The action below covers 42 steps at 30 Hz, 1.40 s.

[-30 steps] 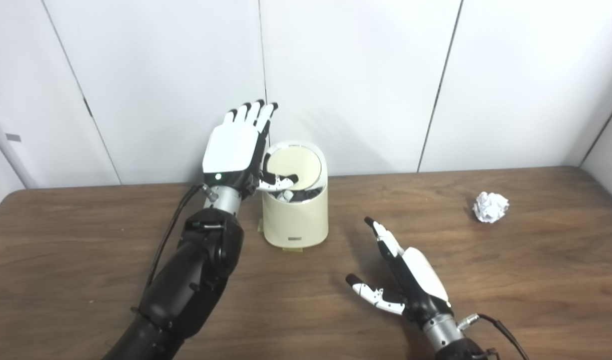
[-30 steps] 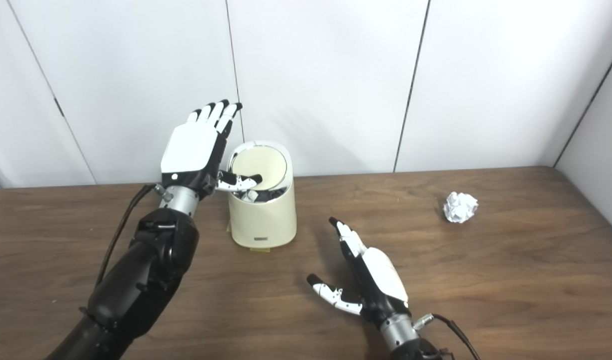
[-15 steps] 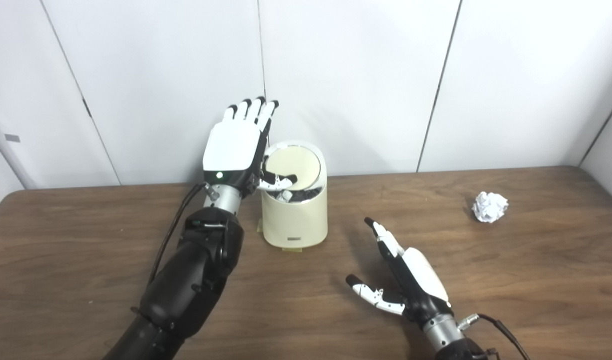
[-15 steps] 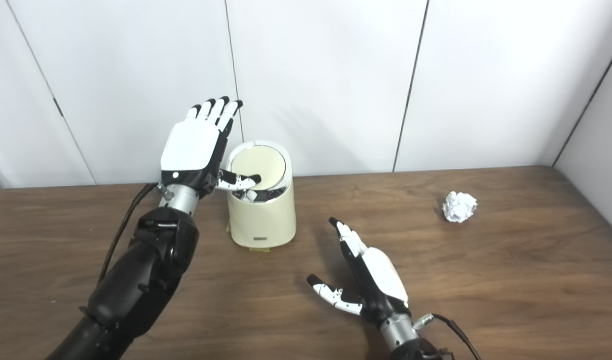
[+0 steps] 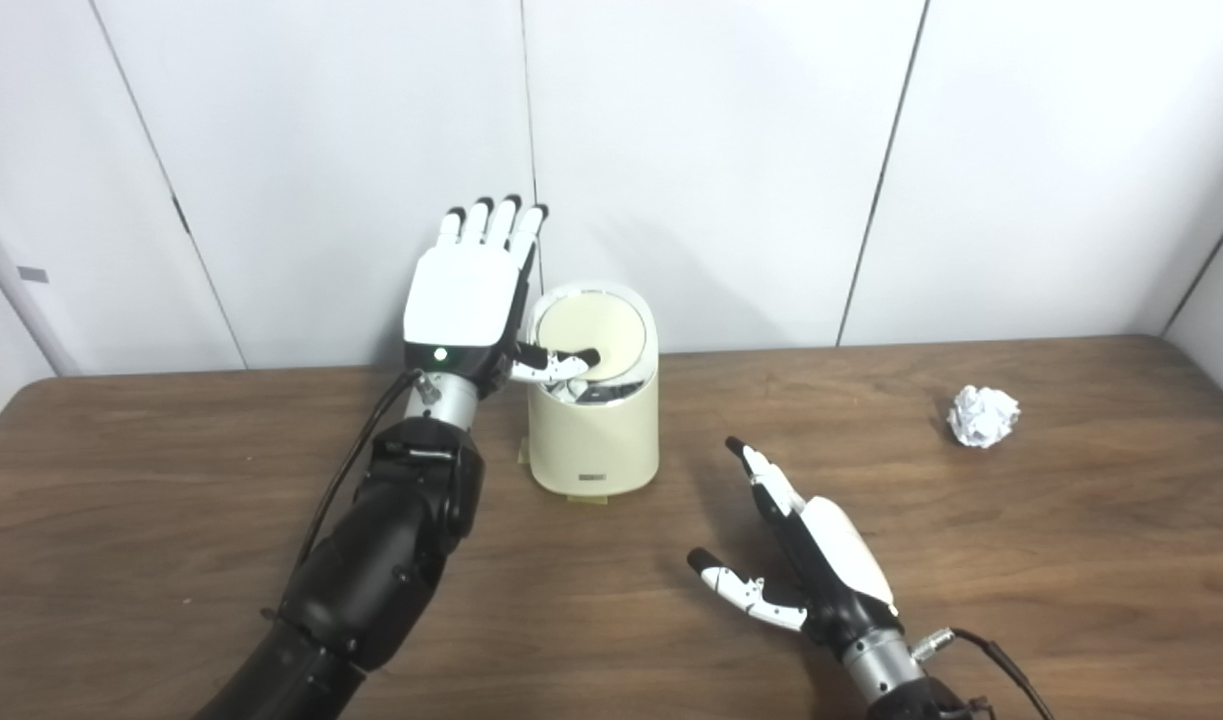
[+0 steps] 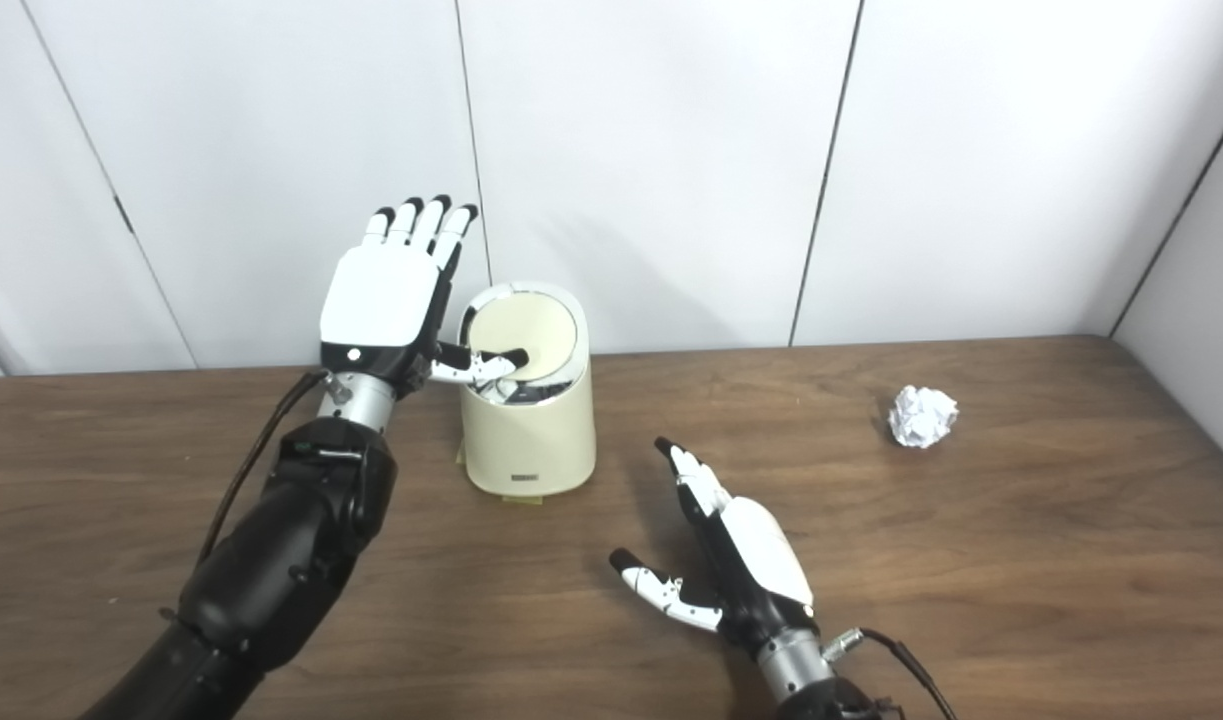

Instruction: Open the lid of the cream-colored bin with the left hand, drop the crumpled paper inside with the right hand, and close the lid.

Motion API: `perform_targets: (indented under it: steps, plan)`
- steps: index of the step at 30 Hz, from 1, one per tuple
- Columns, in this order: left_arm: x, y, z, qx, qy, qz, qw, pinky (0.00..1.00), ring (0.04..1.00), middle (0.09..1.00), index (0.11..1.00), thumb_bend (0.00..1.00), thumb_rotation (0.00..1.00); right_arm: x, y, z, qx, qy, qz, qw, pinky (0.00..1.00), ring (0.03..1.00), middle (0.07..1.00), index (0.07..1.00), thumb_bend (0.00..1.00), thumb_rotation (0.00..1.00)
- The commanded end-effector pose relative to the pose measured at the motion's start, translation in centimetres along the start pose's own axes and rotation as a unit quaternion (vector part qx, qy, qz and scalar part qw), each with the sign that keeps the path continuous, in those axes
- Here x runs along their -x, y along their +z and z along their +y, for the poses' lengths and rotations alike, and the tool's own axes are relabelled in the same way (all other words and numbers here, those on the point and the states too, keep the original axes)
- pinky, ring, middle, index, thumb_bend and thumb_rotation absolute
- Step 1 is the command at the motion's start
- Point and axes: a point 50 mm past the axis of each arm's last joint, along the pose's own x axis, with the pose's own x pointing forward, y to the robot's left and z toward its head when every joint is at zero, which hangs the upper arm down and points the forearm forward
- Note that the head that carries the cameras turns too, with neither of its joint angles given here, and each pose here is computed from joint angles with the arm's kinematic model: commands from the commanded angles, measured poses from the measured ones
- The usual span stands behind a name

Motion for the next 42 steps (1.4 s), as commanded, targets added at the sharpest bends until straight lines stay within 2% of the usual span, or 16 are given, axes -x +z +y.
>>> perform_targets:
  steps: [1,8,9,10,11,12,13,15,24,30,34,36,39,42]
  plan:
    - [-0.5,-0.3,-0.3,-0.026,-0.003,-0.002,1.000,1.00,1.000,1.000,1.000,1.00,0.18,-0.9,1.5,-1.2,0.000,-0.022,-0.030,0.999,0.96,1.000,1.000,1.000,0.22,0.56]
    - [-0.4,-0.6,0.2,0.006,0.009,-0.001,1.000,1.00,1.000,1.000,1.000,1.00,0.23,-0.9,1.3,-1.2,0.005,-0.021,-0.032,0.999,0.96,1.000,1.000,1.000,0.22,0.53]
    - [-0.4,-0.6,0.6,0.015,0.011,-0.002,1.000,1.00,1.000,1.000,1.000,0.97,0.31,-0.9,1.3,-1.2,0.008,-0.021,-0.034,0.999,0.96,1.000,1.000,1.000,0.21,0.53]
    - [-0.4,-0.6,0.9,0.021,0.012,-0.003,1.000,1.00,1.000,1.000,1.000,0.87,0.48,-0.9,1.2,-1.2,0.011,-0.020,-0.035,0.999,0.96,1.000,1.000,1.000,0.21,0.52]
    - [-0.5,-0.6,1.4,0.026,0.011,-0.003,1.000,1.00,1.000,1.000,1.000,0.82,0.58,-0.9,1.2,-1.2,0.013,-0.020,-0.036,0.999,0.96,1.000,1.000,1.000,0.21,0.52]
    - [-0.5,-0.5,1.9,0.026,0.010,-0.004,1.000,1.00,1.000,1.000,1.000,0.74,0.83,-0.9,1.1,-1.2,0.014,-0.020,-0.037,0.999,0.96,1.000,1.000,1.000,0.21,0.52]
    - [-0.6,-0.5,2.4,0.026,0.011,-0.004,1.000,1.00,1.000,1.000,1.000,0.71,0.91,-0.9,1.1,-1.2,0.015,-0.020,-0.038,0.999,0.96,1.000,1.000,1.000,0.21,0.52]
    - [-0.6,-0.3,3.4,0.029,0.017,-0.002,0.999,1.00,1.000,1.000,1.000,0.71,0.98,-1.0,1.1,-1.1,0.016,-0.019,-0.038,0.999,0.95,1.000,1.000,1.000,0.22,0.54]
    - [-0.8,0.0,6.0,0.070,0.038,-0.002,0.997,1.00,1.000,1.000,1.000,0.77,1.00,-1.1,1.0,-0.9,0.013,-0.021,-0.041,0.999,0.96,1.000,1.000,1.000,0.23,0.56]
    - [-0.5,0.2,6.8,0.134,0.054,-0.009,0.990,1.00,1.000,1.000,1.000,0.76,1.00,-1.2,0.9,-0.8,0.014,-0.018,-0.035,0.999,0.96,1.000,1.000,1.000,0.23,0.56]
    - [0.6,0.2,7.0,0.222,0.072,-0.010,0.972,1.00,1.000,1.000,1.000,0.76,1.00,-1.2,0.9,-0.7,0.015,-0.021,-0.039,0.999,0.95,1.000,1.000,1.000,0.24,0.56]
    - [1.3,0.0,7.0,0.256,0.082,-0.013,0.963,1.00,1.000,1.000,1.000,0.75,1.00,-1.3,0.9,-0.7,0.017,-0.024,-0.037,0.999,0.95,1.000,1.000,1.000,0.29,0.68]
    - [2.4,-0.6,6.9,0.311,0.104,-0.019,0.945,1.00,1.000,1.000,0.995,0.75,1.00,-1.3,0.9,-0.7,0.023,-0.022,-0.028,0.999,0.94,1.000,1.000,1.000,0.36,0.80]
    - [3.7,-1.4,6.8,0.343,0.120,-0.019,0.931,0.99,0.994,0.988,0.972,0.73,1.00,-1.3,0.7,-0.8,0.021,-0.021,-0.024,0.999,0.94,1.000,1.000,1.000,0.35,0.84]
